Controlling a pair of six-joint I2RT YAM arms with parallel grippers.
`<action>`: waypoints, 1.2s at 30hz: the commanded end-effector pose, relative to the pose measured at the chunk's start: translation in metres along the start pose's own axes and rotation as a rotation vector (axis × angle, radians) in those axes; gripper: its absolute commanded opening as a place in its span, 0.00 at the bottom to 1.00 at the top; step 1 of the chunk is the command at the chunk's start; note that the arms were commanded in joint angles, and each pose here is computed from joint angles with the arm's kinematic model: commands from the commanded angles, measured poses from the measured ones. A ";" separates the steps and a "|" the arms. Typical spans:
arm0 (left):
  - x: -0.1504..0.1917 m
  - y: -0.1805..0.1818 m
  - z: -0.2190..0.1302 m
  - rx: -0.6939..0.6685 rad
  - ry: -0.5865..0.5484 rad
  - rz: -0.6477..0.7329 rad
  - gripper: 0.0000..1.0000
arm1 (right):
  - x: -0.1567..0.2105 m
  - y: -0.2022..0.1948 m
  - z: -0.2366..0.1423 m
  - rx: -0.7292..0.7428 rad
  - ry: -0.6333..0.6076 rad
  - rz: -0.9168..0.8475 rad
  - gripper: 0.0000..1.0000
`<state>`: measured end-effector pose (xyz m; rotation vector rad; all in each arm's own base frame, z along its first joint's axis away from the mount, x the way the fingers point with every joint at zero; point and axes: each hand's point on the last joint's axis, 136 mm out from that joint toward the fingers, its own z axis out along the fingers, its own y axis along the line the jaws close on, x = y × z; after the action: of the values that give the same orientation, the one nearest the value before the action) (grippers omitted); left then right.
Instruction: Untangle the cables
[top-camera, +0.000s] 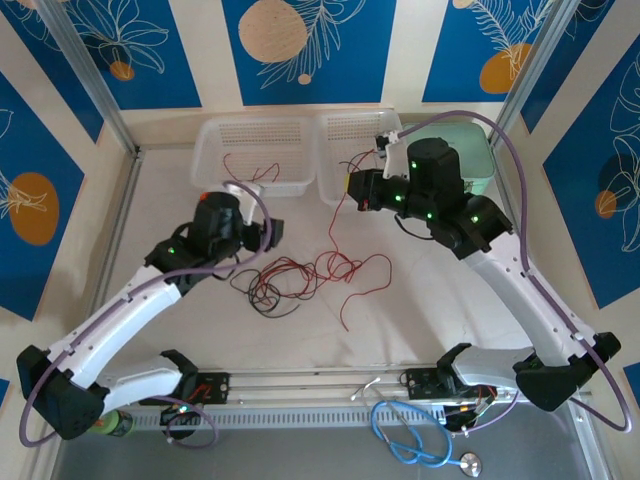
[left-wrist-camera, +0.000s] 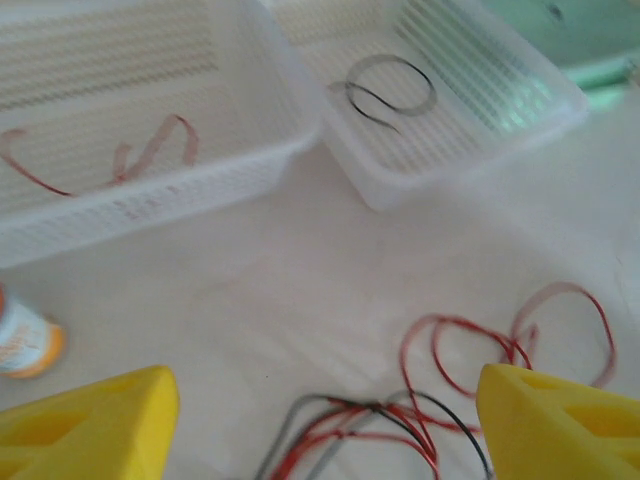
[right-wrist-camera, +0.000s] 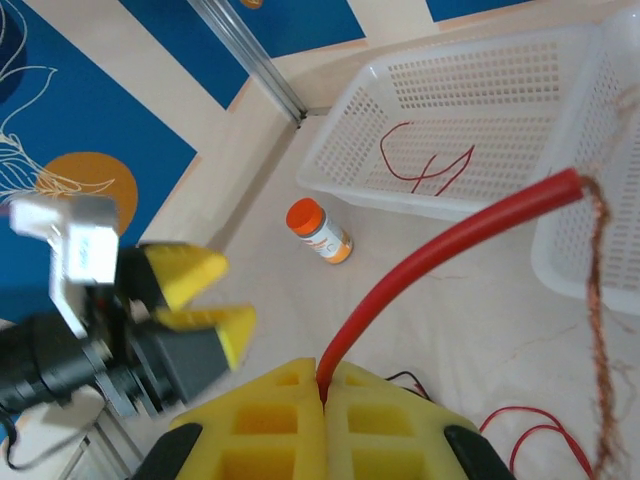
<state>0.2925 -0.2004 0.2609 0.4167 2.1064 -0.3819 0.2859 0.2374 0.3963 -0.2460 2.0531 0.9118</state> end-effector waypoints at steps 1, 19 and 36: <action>0.007 -0.024 0.001 0.071 -0.028 0.055 0.78 | -0.014 0.016 -0.017 -0.048 -0.020 -0.024 0.00; 0.002 -0.174 -0.039 0.785 -0.258 0.304 0.93 | -0.014 0.022 -0.033 -0.070 -0.020 0.008 0.00; -0.035 -0.165 0.006 0.587 -0.372 0.311 0.99 | -0.007 0.040 -0.050 -0.186 0.041 0.189 0.00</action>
<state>0.2406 -0.3440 0.2667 0.9486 1.6447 -0.7863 0.2532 0.2347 0.4312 -0.2158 2.0414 1.1288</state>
